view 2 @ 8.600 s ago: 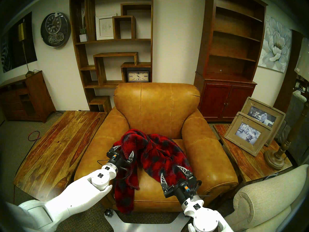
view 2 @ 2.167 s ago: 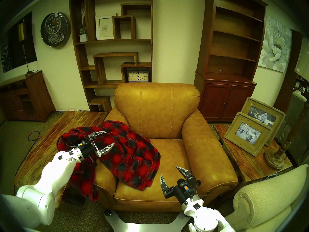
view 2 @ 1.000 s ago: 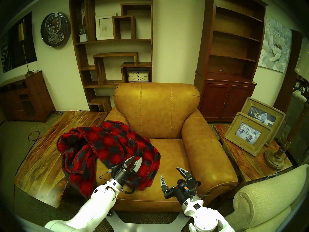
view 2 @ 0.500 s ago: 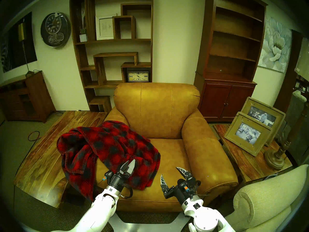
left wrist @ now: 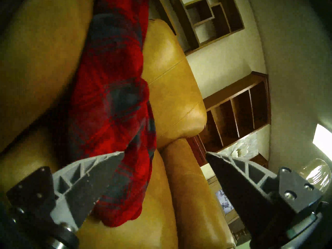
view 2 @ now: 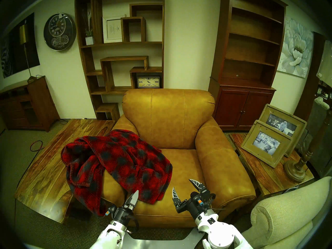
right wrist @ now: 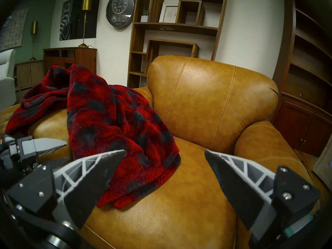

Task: Move the blanket from sofa and drape it over the sofa arm

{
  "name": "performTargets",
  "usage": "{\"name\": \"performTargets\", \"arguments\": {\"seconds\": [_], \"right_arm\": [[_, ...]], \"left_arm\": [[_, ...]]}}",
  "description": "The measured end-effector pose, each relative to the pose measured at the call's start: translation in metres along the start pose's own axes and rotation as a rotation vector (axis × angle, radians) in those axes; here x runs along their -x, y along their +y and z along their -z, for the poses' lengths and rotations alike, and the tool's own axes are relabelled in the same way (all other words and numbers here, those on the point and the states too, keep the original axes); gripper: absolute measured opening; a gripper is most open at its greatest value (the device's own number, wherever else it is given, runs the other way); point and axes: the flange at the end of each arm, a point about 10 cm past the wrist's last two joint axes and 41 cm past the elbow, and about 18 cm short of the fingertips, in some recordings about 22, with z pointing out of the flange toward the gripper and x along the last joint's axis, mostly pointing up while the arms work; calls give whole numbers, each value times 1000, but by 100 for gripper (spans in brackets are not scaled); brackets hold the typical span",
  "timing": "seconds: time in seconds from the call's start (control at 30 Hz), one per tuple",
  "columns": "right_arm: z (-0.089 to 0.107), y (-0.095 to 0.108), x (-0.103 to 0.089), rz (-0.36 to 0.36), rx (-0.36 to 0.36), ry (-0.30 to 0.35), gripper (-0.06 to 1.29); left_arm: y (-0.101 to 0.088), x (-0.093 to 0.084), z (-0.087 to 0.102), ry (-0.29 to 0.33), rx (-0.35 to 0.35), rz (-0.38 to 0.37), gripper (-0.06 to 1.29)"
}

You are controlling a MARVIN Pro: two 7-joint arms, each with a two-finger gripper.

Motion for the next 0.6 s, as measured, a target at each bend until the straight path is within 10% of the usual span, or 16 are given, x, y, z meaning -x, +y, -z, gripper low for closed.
{"name": "performTargets", "arguments": {"seconds": [0.6], "right_arm": [[0, 0, -1, 0, -2, 4, 124]], "left_arm": [[32, -4, 5, 62, 33, 90, 127]]}}
